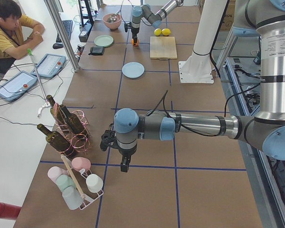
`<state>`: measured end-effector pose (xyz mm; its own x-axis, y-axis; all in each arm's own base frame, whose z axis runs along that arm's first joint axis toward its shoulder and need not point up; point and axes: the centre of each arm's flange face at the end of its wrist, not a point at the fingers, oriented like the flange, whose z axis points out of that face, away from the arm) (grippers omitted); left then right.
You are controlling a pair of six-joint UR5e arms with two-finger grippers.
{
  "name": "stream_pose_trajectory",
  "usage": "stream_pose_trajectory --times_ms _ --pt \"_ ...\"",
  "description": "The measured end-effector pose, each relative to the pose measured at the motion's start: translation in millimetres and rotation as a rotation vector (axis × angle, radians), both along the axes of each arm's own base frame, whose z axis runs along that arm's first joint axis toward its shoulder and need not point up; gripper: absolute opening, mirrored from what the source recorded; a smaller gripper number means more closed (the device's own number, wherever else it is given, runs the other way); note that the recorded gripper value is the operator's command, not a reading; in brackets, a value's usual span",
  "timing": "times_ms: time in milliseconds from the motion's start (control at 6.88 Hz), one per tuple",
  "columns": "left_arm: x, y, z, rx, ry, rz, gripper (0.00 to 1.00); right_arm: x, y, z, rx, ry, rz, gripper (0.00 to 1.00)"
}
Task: Pick orange to plate
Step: 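Close the right gripper on the orange and lift it, then carry the orange with the right gripper over the light blue plate and lower it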
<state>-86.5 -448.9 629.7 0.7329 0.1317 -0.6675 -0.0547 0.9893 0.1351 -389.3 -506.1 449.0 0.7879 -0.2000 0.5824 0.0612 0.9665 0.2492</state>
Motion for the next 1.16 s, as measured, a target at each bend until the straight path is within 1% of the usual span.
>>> stream_pose_trajectory --times_ms 145,436,582,727,873,1164 --pt "0.0 0.3 0.2 -0.001 0.0 0.0 1.0 -4.6 2.4 -0.1 0.004 0.004 -0.007 0.0" --pt "0.0 0.7 0.4 0.0 0.0 0.001 1.0 -7.0 5.0 -15.7 0.014 -0.01 -0.014 0.0" --pt "-0.3 1.0 0.9 -0.001 0.0 0.0 1.0 -10.0 6.4 -39.7 0.021 -0.024 -0.015 0.0" --pt "-0.8 1.5 1.3 -0.002 0.0 -0.001 1.0 -27.1 5.6 -81.0 0.002 -0.032 -0.004 0.0" --pt "-1.1 1.9 1.2 -0.002 0.0 -0.001 1.0 -53.5 6.6 -130.3 -0.037 -0.039 0.028 0.0" --pt "-1.3 2.0 0.7 -0.001 0.0 -0.002 1.0 -124.8 3.8 -221.8 -0.106 -0.064 0.121 0.0"
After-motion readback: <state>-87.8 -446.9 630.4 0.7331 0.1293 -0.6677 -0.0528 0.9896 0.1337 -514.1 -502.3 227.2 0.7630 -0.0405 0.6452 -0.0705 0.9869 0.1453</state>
